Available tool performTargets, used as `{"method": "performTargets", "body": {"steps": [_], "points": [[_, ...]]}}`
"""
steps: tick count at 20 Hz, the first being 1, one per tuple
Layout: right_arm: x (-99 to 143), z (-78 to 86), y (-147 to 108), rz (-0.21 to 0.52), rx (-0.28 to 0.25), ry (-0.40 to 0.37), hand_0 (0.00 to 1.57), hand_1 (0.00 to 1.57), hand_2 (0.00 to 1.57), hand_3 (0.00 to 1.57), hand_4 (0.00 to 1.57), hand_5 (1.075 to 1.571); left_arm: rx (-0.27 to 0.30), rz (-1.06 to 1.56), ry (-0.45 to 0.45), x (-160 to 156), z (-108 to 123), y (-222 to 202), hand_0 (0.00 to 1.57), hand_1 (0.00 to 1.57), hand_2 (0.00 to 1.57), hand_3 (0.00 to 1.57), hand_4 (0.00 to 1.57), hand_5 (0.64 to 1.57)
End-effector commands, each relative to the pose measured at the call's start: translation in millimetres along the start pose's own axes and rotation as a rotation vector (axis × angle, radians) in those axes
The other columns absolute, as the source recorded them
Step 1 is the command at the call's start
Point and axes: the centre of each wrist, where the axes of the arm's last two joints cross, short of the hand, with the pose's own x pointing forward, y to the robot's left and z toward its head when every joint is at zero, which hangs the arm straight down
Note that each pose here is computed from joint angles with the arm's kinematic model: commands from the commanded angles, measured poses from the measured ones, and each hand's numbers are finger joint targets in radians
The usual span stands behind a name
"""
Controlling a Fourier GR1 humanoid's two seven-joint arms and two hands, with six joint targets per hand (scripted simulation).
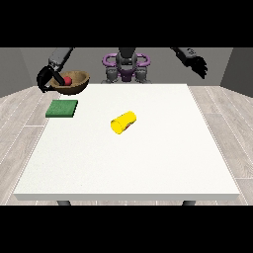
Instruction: Pick the cup and pour the ball into the bowl, then pick the bowl and place it on the pad
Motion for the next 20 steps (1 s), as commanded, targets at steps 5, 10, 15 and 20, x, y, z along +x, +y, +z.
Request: {"method": "performTargets", "body": {"steps": [5,10,15,20], "points": [[-7,-0.2,-32,-0.051,-0.099,-0.114,1.57,1.57,1.57,0.0,0.8,1.568,0.114,0.028,-0.158,59,-2,148,0.0,0.0,0.0,0.0,1.28,1.571],[3,-4.1,-31,-0.087,-0.102,-0.139,1.57,1.57,1.57,0.0,0.76,1.567,0.11,0.034,-0.179,49,14,170,0.0,0.0,0.0,0.0,1.21,1.563],[-8,-7.2,-86,-0.068,-0.274,-0.099,1.55,1.55,1.57,1.04,0.0,1.56,0.092,0.026,-0.226,73,0,170,0.0,0.0,0.0,0.0,1.19,1.557],[1,-14.5,-76,-0.146,-0.182,-0.067,0.42,0.42,0.56,0.92,0.0,1.518,0.1,0.022,-0.243,59,4,160,0.0,0.0,0.0,0.0,1.17,1.549]]}}
